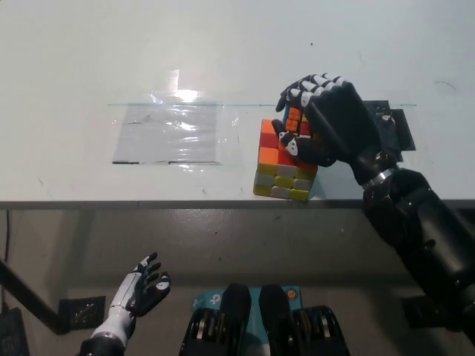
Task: The robot uses its right hand to pick up the small cube kept on the middle on the desk and place it on the bigger cube kept next to it
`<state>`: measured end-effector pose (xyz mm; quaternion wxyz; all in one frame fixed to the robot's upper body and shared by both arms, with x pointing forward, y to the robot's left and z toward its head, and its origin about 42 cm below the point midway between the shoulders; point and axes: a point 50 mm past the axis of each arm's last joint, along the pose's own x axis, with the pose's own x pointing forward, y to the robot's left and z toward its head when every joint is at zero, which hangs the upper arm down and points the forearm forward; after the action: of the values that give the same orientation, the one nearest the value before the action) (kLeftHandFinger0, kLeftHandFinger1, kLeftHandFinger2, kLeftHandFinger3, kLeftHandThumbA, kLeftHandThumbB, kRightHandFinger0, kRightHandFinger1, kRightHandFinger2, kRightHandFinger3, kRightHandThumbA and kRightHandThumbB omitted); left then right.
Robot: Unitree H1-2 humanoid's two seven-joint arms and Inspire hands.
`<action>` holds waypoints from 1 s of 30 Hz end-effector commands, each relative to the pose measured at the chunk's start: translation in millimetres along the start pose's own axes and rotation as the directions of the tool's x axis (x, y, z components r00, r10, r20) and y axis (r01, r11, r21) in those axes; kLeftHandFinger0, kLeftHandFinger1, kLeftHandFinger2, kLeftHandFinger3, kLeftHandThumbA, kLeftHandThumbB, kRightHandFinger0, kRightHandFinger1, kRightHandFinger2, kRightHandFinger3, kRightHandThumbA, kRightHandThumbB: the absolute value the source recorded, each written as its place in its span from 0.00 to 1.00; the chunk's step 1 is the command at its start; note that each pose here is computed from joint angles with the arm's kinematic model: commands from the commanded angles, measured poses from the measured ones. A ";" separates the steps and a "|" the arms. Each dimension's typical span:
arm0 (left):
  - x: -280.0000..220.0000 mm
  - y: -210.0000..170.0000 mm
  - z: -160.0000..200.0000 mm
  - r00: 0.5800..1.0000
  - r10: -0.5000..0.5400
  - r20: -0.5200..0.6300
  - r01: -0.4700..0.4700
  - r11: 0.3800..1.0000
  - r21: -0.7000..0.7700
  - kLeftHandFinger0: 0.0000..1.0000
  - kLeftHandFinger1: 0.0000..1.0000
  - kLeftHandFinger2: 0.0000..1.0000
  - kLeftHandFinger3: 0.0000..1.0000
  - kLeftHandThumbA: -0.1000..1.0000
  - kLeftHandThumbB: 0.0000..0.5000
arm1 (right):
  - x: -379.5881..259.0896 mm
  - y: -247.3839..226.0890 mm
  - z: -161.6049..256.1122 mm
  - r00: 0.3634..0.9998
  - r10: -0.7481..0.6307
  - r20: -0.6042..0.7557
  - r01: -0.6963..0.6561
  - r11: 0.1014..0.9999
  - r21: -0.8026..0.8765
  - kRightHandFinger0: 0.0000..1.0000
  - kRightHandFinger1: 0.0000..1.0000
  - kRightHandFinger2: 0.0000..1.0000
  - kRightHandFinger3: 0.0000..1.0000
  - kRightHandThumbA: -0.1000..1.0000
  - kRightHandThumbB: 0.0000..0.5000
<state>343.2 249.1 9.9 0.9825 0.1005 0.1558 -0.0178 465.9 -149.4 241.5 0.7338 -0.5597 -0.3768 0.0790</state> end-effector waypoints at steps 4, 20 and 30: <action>8.4 6.4 15.9 0.998 0.008 0.056 -0.010 0.999 0.035 1.00 1.00 1.00 1.00 0.39 0.62 | 10.2 -3.0 14.6 0.999 -0.034 0.028 0.032 0.999 0.043 0.00 0.38 0.76 0.66 0.00 0.24; 8.7 5.8 17.2 0.999 0.007 0.054 -0.009 0.999 0.040 1.00 1.00 1.00 1.00 0.38 0.64 | 7.8 8.5 24.6 1.000 0.029 0.006 -0.029 0.999 0.041 0.00 0.37 0.75 0.66 0.00 0.40; 8.7 5.8 18.7 0.998 0.013 0.055 -0.015 0.999 0.036 1.00 1.00 1.00 1.00 0.38 0.64 | -0.1 10.5 14.4 0.999 0.031 -0.011 -0.030 0.998 0.048 0.00 0.20 0.55 0.90 0.00 0.06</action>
<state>344.2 248.9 10.4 0.9814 0.1112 0.1553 -0.0215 459.8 -131.1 232.8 0.7481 -0.5440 -0.3695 0.0886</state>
